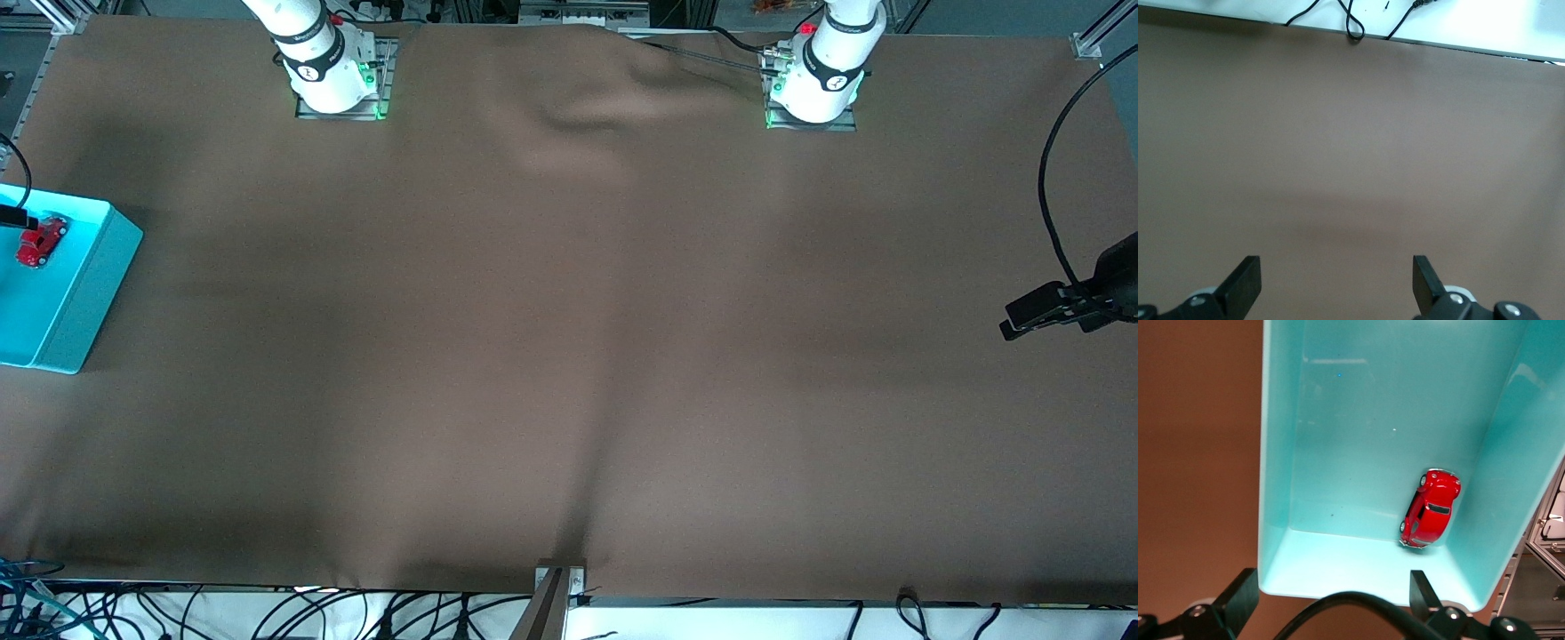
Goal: Wind red beetle toy and store in blue box
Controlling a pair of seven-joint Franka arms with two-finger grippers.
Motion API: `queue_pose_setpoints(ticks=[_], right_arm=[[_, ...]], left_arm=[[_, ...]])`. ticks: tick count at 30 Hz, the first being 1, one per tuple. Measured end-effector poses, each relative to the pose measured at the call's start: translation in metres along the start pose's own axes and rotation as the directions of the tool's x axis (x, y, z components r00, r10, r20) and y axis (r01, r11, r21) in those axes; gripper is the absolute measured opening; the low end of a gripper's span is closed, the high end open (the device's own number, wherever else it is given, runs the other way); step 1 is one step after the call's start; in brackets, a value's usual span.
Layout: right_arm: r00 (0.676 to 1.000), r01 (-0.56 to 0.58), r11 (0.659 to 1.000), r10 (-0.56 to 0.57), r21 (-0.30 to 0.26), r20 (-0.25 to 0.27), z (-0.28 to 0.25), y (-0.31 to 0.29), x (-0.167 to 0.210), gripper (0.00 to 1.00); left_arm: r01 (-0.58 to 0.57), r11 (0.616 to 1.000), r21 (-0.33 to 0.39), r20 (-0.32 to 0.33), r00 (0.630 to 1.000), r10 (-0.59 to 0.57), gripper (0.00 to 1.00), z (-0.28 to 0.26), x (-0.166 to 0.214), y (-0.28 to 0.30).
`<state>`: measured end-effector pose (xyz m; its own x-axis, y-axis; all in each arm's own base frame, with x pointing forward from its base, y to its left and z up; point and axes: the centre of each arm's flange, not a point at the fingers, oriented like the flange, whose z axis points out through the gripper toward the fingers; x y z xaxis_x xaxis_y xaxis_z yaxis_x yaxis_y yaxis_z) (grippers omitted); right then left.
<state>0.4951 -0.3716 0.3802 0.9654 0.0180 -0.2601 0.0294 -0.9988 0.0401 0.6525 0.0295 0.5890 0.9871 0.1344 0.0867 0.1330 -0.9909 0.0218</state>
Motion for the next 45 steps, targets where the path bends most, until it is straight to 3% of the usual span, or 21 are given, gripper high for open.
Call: queue_pose_setpoints(ticks=[17,31,45], right_arm=[[0.999,0.034,0.999,-0.034,0.026,0.006,-0.048,-0.031,-0.016,1.00],[0.998,0.046,0.999,-0.045,0.003,-0.044,-0.097,-0.054,-0.030,1.00],[0.995,0.082,0.997,-0.081,0.000,-0.057,-0.135,-0.083,-0.047,1.00]], left_arm=[[0.000,1.000,0.000,0.000,1.000,0.000,1.00,0.000,0.000,0.000],[0.000,1.000,0.000,0.000,1.000,0.000,1.00,0.000,0.000,0.000],[0.000,1.000,0.000,0.000,1.000,0.000,1.00,0.000,0.000,0.000]])
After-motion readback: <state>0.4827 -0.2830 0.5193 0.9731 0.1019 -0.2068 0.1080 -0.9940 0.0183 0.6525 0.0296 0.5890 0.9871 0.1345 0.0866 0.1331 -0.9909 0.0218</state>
